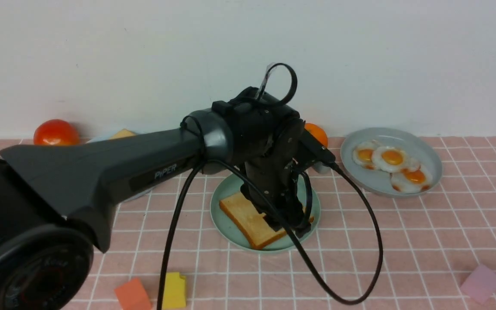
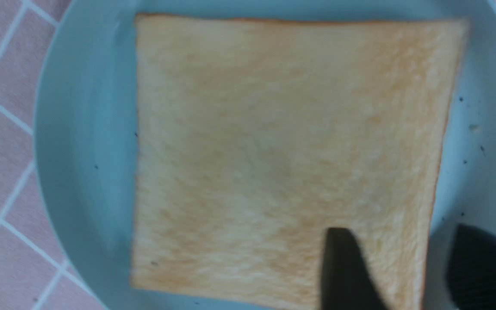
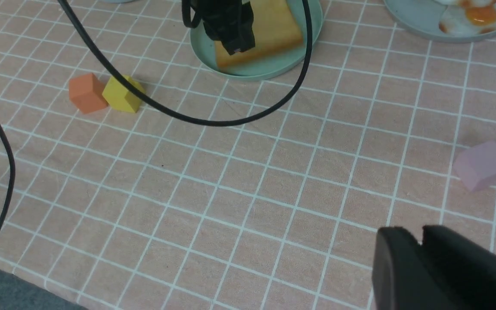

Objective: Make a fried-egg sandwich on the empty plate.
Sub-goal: Use the left arm to put a slice of bread into the empty plate in the middle, then use the right arm to grab a fried egg

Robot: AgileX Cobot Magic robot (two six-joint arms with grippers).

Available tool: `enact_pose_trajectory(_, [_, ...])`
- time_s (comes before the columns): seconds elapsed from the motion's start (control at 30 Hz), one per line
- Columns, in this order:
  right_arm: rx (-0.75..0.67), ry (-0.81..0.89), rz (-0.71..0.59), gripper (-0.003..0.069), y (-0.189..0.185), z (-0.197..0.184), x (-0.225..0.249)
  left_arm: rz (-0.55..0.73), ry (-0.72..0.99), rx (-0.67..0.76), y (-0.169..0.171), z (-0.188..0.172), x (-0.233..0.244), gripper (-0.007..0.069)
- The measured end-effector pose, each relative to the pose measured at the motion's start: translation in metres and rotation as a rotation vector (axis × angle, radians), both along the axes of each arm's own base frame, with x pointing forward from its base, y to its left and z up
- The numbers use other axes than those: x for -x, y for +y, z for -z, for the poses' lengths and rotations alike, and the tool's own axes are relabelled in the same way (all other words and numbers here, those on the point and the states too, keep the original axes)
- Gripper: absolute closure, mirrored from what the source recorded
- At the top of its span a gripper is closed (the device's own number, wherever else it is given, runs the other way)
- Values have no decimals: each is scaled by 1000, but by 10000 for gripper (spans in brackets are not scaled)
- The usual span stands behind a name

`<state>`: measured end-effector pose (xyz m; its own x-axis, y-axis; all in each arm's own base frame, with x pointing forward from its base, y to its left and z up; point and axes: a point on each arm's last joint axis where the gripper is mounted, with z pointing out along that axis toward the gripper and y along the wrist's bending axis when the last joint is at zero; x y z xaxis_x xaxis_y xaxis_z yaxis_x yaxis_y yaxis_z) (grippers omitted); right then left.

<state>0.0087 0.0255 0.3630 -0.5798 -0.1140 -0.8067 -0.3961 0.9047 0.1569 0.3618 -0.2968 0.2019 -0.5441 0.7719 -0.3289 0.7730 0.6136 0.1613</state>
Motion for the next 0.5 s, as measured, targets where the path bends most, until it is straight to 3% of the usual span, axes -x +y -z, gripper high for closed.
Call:
enact_pose_trajectory(0.13, [6,18,2,542,1,0,-4,-20,1,94,1,-33,10,110])
enact_pose_trajectory(0.23, [20,55,5,536,2,2,-13,-28,-22,169,6,-69,20,92])
enact_pose_trajectory(0.33, [57,152,7,519,7,6,-40,-80,-85,329,25,-142,48,199])
enact_pose_trajectory(0.47, [102,239,1,504,17,16,-97,-135,-198,482,72,-228,101,534])
enact_pose_trajectory(0.5, [104,246,3,504,18,18,-103,-137,-203,488,74,-231,104,549])
